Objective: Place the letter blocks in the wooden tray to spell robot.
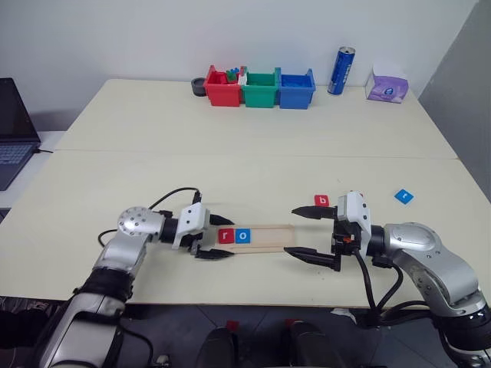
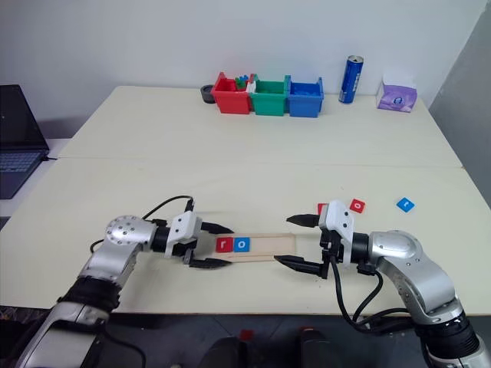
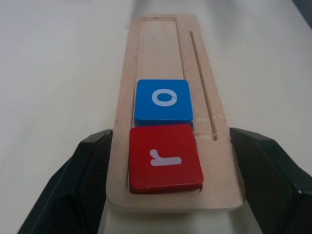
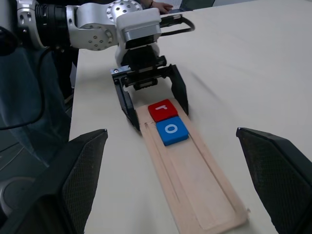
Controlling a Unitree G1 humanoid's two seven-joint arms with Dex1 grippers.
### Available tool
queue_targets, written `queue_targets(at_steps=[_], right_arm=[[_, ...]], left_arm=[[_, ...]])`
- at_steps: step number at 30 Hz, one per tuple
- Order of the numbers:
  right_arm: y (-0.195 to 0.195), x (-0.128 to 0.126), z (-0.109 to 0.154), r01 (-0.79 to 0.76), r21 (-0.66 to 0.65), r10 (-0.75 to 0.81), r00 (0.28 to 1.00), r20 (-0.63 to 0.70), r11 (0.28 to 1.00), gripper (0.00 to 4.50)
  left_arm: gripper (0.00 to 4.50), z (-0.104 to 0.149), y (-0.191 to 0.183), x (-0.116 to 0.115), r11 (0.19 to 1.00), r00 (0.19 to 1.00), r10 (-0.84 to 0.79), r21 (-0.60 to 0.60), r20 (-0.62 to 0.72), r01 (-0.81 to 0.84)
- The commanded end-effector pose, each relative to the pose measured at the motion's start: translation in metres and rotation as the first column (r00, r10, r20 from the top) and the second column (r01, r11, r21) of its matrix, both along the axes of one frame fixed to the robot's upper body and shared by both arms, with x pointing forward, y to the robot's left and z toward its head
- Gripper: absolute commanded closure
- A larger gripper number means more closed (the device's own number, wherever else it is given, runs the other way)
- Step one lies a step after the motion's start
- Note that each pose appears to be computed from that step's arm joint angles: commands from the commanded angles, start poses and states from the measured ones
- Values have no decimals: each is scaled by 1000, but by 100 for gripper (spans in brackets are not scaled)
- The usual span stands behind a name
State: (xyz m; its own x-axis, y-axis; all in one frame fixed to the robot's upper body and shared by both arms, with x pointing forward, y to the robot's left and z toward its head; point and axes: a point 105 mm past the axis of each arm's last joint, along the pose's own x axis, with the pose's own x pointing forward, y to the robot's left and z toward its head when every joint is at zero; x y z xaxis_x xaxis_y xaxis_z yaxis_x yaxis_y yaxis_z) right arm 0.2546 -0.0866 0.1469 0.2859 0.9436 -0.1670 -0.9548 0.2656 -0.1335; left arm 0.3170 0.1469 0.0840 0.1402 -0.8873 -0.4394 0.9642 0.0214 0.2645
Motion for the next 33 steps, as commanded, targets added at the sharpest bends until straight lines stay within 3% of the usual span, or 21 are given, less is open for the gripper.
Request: queue_targets(at_steps=[1,20,22,24,33], right_arm=[[3,-4,10,-19,13,18,998,54,1000,0],[-1,-4,10,28,21,-29,998,55,999,0],[-1,-3,10,29,23,-30,998,55,999,0],[-1,-3,11,28,22,-29,998,55,999,0],[-4,0,11,38,18,-39,998,53,999,0]], left_arm=[[111,0,1,8,1000,1000,-10,29,20,10],[111,-12,9,4,997,998,-59,53,-33,61],[36,-11,9,5,997,998,-53,49,-28,54],[2,-10,8,7,998,998,-49,47,-28,50],[2,-3,9,10,998,999,-49,44,-22,50]])
